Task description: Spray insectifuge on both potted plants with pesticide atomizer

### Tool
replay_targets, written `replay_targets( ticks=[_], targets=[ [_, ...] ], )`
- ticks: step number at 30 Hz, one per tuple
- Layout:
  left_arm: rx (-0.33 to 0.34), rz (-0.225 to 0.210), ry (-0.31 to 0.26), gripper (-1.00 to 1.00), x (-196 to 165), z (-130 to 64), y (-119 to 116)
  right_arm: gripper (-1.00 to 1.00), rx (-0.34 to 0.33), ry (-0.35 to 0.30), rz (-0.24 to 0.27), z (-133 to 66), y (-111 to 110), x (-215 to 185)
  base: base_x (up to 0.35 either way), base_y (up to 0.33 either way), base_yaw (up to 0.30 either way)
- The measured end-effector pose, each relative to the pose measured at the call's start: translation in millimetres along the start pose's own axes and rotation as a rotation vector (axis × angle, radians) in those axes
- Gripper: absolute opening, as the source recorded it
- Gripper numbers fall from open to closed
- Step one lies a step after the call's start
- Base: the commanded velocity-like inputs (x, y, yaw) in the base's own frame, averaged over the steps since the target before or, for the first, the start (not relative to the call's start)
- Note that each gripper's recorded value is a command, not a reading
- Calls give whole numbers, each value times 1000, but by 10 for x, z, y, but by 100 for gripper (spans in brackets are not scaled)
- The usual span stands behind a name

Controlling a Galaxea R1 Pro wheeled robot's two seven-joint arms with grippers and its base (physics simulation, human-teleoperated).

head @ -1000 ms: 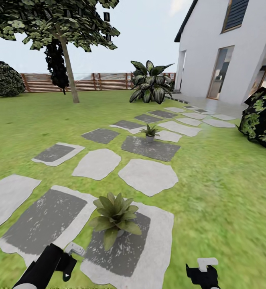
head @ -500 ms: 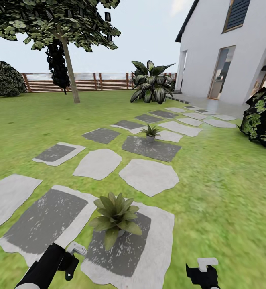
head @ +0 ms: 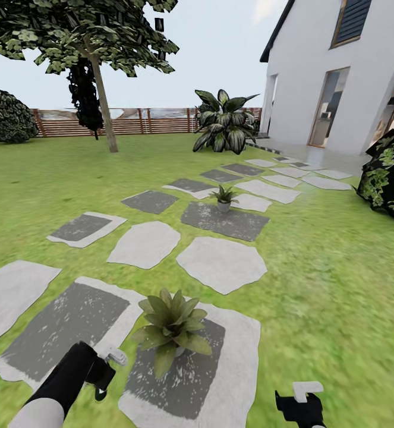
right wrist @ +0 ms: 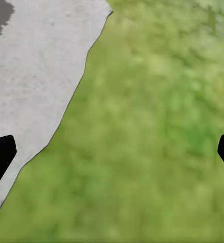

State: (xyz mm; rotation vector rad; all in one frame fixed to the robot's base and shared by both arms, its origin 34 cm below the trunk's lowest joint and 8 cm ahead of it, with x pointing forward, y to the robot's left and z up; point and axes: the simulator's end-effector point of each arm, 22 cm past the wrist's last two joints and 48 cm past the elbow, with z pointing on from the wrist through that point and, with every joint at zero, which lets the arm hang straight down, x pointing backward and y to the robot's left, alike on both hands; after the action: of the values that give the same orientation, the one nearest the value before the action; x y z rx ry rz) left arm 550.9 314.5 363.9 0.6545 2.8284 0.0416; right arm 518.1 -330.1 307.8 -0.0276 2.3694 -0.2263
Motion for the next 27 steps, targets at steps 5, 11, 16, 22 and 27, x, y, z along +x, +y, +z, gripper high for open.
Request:
replay_targets(
  ticks=[5, 11, 16, 22, 27],
  targets=[
    [0, 52, 32, -100, -120, -123, 101, 100, 0, 0, 0, 0, -1, 1, 0, 0, -190],
    [-28, 90, 91, -100, 21, -124, 164, 100, -2, 0, 0, 0, 9, 0, 0, 0, -86],
    [-28, 91, 100, -100, 53, -119, 161, 100, 1, -1, 0, 2, -13, -3, 1, 1, -3],
    [-29, 91, 101, -100, 51, -121, 158, 100, 1, -1, 0, 0, -15, -5, 140, 141, 0],
    [-30, 93, 102, -100, 58, -116, 156, 100, 1, -1, -1, 2, -13, -2, 20, 20, 0]
  ],
)
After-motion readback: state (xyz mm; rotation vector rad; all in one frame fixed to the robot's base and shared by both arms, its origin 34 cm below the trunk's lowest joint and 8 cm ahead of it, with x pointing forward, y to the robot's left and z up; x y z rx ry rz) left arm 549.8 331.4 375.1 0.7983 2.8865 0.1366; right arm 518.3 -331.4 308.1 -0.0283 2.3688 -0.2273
